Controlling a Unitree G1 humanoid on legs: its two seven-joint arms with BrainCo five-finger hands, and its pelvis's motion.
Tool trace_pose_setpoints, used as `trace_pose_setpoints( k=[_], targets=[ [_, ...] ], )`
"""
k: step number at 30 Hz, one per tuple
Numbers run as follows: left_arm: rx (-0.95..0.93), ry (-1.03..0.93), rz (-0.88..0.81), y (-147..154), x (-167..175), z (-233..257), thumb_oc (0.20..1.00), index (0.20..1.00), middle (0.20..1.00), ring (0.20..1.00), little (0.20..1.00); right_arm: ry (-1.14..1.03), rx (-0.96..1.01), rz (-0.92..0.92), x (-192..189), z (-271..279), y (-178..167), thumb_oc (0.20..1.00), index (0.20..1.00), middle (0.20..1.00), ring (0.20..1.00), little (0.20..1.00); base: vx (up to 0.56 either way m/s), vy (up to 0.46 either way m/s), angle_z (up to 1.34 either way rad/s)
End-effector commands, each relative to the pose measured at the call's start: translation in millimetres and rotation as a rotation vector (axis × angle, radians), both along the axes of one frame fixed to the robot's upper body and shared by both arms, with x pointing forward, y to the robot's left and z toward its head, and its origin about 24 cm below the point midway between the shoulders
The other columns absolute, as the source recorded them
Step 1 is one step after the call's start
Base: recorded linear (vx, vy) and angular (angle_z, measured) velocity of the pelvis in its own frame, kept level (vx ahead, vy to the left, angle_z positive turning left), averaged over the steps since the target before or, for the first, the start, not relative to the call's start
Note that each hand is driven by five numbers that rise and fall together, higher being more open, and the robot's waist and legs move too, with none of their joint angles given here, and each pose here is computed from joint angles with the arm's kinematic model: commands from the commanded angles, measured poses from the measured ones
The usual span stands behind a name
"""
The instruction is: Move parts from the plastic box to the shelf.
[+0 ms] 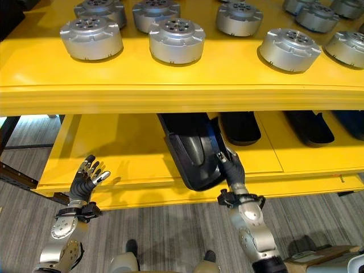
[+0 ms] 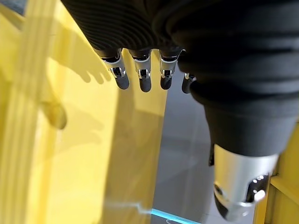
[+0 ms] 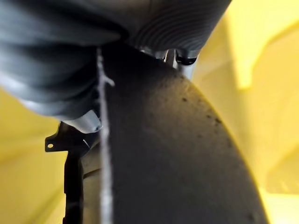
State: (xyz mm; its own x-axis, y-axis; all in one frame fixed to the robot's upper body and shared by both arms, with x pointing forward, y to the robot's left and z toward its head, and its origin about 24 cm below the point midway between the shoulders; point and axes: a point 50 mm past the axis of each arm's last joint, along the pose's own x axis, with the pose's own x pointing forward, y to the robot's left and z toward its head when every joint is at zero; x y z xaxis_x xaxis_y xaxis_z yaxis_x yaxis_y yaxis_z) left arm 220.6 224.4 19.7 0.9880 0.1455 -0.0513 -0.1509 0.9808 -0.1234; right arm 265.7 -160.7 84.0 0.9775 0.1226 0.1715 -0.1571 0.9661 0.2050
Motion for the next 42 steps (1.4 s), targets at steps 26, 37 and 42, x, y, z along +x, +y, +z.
trace_pose_setpoints(
  k=[26,37,42],
  targets=[
    [-0.01,-0.259,-0.195,-35,33,66,1.0,1.0,1.0,1.0,1.0,-0.253,0.104,-0.414,139,187,-11,0.2,0.2,0.2,0.2,0.2,-0.11,0.019,0.09],
    [-0.028,-0.285,-0.239,-45,38,71,1.0,1.0,1.0,1.0,1.0,-0.025,0.077,-0.608,152,161,-63,0.2,0.2,0.2,0.2,0.2,-0.02,-0.002,-0.05],
    [-0.032,-0.291,-0.243,-47,41,72,1.0,1.0,1.0,1.0,1.0,0.031,0.086,-0.663,151,153,-79,0.2,0.2,0.2,0.2,0.2,0.0,-0.008,0.0]
  ],
)
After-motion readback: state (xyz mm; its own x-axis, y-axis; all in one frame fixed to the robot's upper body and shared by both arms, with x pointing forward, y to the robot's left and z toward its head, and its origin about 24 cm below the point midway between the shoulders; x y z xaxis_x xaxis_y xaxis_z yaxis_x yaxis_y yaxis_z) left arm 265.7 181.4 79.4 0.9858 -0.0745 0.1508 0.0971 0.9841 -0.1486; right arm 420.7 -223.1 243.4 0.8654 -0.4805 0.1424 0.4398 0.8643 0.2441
